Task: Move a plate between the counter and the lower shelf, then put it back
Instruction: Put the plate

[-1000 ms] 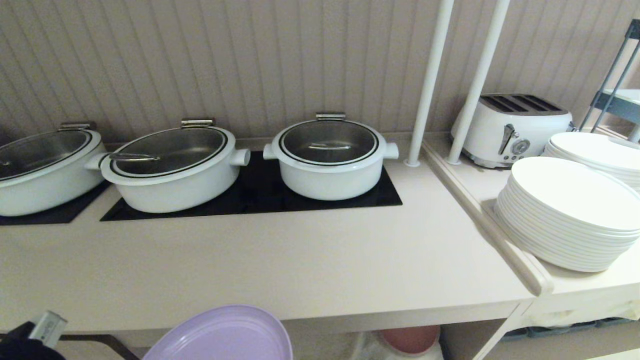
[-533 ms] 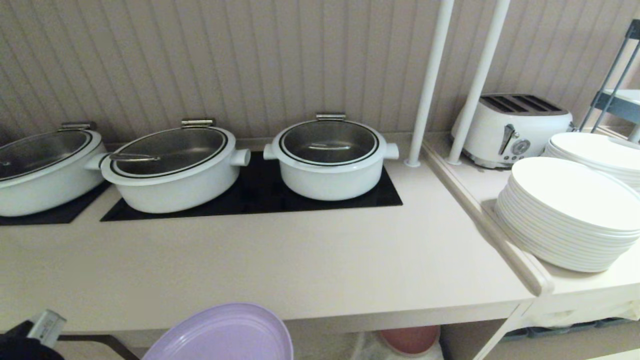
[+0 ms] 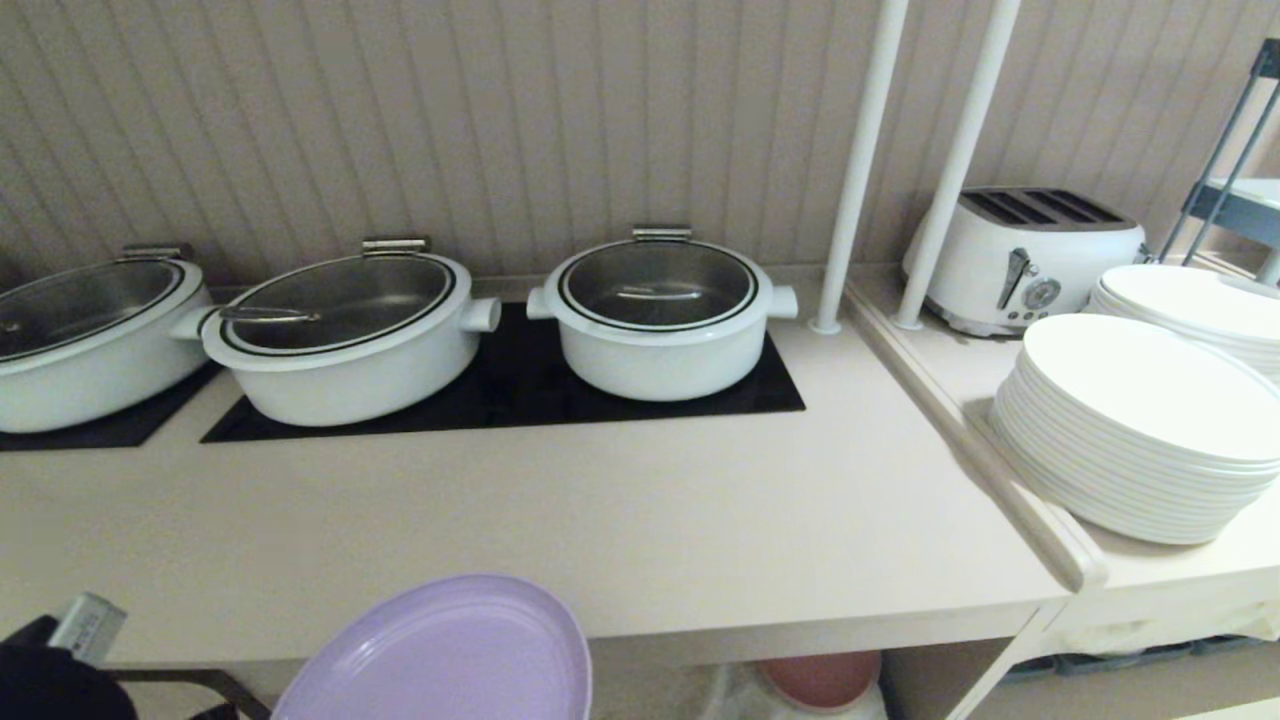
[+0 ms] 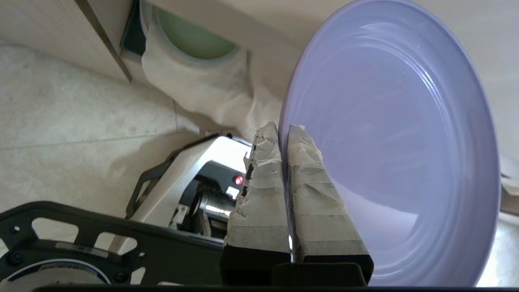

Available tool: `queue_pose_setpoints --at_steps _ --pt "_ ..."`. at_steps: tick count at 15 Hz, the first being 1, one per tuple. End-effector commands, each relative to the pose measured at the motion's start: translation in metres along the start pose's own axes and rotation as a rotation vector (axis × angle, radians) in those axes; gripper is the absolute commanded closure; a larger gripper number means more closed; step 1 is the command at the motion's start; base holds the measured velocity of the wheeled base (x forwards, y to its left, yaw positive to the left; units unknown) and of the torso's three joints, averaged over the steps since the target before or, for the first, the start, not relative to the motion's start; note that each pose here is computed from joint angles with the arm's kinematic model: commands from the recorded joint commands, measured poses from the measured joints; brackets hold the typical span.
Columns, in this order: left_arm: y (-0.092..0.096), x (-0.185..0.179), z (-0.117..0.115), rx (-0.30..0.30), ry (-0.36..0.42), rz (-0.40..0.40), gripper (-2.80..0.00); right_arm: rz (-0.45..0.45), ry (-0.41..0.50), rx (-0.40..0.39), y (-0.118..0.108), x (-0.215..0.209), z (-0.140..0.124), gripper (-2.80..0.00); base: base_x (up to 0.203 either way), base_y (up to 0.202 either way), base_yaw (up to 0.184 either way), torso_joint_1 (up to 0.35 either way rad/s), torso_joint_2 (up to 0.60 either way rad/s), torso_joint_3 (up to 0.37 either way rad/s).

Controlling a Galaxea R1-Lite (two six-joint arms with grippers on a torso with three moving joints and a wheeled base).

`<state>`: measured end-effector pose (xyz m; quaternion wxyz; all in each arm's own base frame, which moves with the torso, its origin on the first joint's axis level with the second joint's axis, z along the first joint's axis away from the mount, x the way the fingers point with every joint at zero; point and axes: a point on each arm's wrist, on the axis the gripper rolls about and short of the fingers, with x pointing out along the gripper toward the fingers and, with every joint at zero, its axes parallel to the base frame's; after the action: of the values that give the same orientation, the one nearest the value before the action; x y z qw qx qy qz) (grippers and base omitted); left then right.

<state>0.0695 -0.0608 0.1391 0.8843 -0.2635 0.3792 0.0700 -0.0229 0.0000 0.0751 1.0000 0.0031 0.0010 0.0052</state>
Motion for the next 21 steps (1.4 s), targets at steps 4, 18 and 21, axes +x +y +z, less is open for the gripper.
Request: queue_pose_setpoints --at_steps 4,18,21 --pt "-0.0018 0.0002 0.0007 -0.005 -0.005 0.004 0.00 0.000 0.001 0.000 0.0000 0.0001 0.0000 0.00 0.000 0.000 0.000 0.000 0.00 0.000" --pt "-0.0020 -0.0002 0.0013 -0.008 -0.010 0.003 0.00 0.000 0.001 0.000 0.0000 0.0001 0.0000 0.00 0.000 0.146 -0.001 0.002 0.00 0.002" --pt "-0.0019 -0.0002 0.0012 -0.008 -0.009 0.003 0.00 0.002 0.001 0.000 0.0000 0.0001 0.0000 0.00 0.000 0.197 -0.002 0.002 0.01 0.004"
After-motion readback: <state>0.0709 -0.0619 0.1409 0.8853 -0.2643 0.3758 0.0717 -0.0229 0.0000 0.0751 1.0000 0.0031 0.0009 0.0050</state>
